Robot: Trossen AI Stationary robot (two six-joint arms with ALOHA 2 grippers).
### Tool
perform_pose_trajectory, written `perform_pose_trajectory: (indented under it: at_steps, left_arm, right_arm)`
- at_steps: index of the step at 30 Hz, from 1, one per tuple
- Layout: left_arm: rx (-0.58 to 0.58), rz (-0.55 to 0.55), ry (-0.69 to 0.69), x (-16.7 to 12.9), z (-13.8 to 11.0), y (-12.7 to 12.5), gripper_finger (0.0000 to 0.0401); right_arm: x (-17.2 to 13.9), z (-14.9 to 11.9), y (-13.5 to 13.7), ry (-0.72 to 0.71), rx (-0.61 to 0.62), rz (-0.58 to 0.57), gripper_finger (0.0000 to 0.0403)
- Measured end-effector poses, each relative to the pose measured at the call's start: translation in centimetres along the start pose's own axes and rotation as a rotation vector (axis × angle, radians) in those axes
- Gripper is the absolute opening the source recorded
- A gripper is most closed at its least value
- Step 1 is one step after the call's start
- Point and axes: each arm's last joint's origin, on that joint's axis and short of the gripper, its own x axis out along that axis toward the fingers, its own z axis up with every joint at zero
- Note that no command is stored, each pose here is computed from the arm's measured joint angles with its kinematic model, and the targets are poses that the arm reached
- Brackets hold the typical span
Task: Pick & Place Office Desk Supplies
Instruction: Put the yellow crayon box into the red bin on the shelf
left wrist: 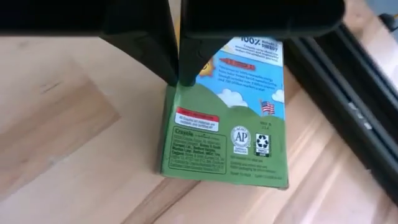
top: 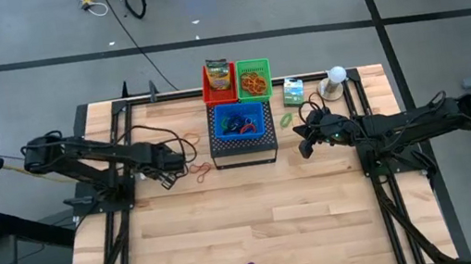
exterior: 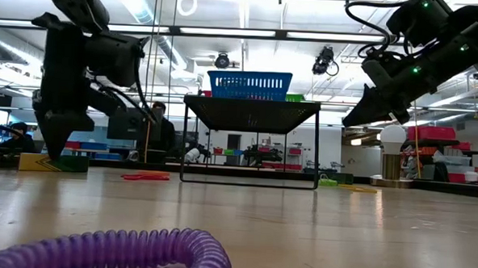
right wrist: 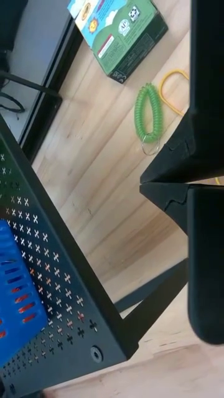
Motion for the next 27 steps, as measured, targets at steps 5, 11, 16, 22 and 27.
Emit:
perform_pose_trajectory:
  at_steps: [5,11,16,22,27]
  left_arm:
    - [0.029,-0.12,-0.002,-1.6,-0.1,-0.7,0.0003]
    - [0.047,-0.292,0.007,-3.8,-1.3,-2.8,0.0002]
    - [0.031,-0.466,-0.022,-5.8,-3.1,-5.5,0.0002]
    - [-0.034,-0.664,-0.13,-7.7,-4.8,-8.2,0.0001]
    - [-0.066,-0.733,-0.227,-7.5,-4.6,-10.5,0.0001]
  right_arm:
    - [0.0,0.0,0.0,0.0,-0.023,0.0,0.0005]
    - [0.0,0.0,0.0,0.0,-0.039,0.0,0.0005]
    - [0.0,0.0,0.0,0.0,-0.067,0.001,0.0005]
    - [0.0,0.0,0.0,0.001,-0.079,0.004,0.0005]
    - [0.0,0.0,0.0,0.003,-0.078,0.008,0.0005]
